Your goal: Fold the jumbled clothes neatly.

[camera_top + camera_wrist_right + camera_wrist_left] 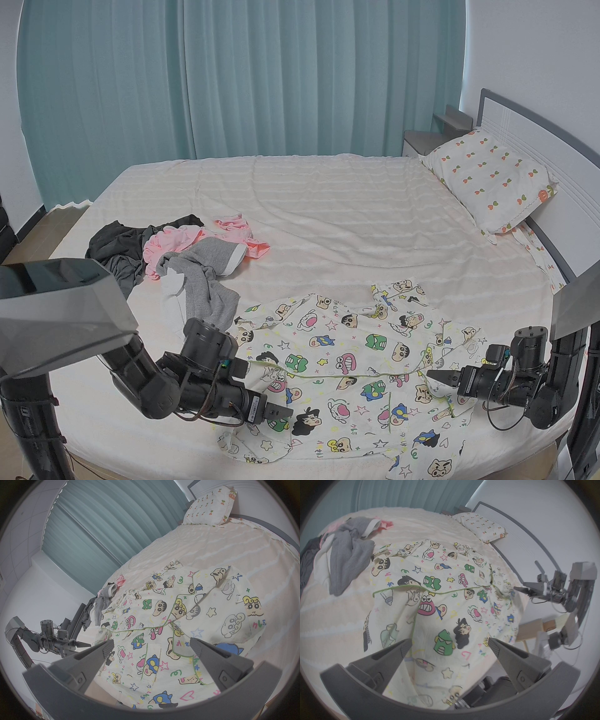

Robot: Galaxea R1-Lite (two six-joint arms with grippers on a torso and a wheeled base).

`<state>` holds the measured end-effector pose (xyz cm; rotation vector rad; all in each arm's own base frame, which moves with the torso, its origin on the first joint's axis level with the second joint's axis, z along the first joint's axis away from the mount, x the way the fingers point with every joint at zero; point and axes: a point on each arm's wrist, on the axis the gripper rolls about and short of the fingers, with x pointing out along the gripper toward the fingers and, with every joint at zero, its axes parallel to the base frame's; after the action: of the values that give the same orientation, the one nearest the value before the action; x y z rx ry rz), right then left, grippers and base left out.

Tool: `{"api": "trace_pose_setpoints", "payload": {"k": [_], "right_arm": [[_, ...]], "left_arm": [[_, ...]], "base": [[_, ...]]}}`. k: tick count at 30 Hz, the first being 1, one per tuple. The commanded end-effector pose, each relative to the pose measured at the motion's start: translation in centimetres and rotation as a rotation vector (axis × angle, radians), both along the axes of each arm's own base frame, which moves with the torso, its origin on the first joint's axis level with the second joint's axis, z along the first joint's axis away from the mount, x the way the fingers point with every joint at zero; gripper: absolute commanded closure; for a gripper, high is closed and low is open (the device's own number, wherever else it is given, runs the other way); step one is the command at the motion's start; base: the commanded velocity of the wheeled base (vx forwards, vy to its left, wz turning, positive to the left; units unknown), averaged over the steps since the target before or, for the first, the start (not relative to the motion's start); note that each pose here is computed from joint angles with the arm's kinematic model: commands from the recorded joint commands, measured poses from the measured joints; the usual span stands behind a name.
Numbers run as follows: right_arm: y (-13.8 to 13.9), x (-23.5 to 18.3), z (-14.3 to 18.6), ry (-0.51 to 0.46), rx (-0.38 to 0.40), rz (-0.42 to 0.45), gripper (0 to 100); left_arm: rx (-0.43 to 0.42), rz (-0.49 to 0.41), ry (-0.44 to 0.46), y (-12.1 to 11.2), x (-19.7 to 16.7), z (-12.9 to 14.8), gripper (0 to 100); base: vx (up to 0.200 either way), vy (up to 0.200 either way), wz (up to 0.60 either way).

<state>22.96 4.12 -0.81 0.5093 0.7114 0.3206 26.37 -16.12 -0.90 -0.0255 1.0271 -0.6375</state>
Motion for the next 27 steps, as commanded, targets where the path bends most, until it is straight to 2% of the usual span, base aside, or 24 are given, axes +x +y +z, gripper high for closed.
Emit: {"api": "trace_pose_setpoints", "payload": {"k": [1, 6, 11, 27], "right_arm": [[0.0, 0.0, 0.1, -0.011, 0.002, 0.001, 0], [0.0, 0.0, 0.1, -0.011, 0.002, 0.001, 0], [0.0, 0.0, 0.1, -0.011, 0.002, 0.001, 0], [0.0, 0.1, 0.1, -0.011, 0.001, 0.0, 0]], "left_arm": [[0.091, -0.063, 0.042, -0.1, -1.2, -3.0, 0], [0.095, -0.086, -0.016, -0.2, -0.8, -3.7, 0], [0.127, -0.056, -0.072, -0.4, -0.4, -4.3, 0], [0.125, -0.043, -0.05, -0.1, -0.5, -4.6, 0]], "base": [[0.0, 0.0, 0.0], [0.0, 0.0, 0.0], [0.0, 0.0, 0.0], [0.0, 0.0, 0.0]]}}
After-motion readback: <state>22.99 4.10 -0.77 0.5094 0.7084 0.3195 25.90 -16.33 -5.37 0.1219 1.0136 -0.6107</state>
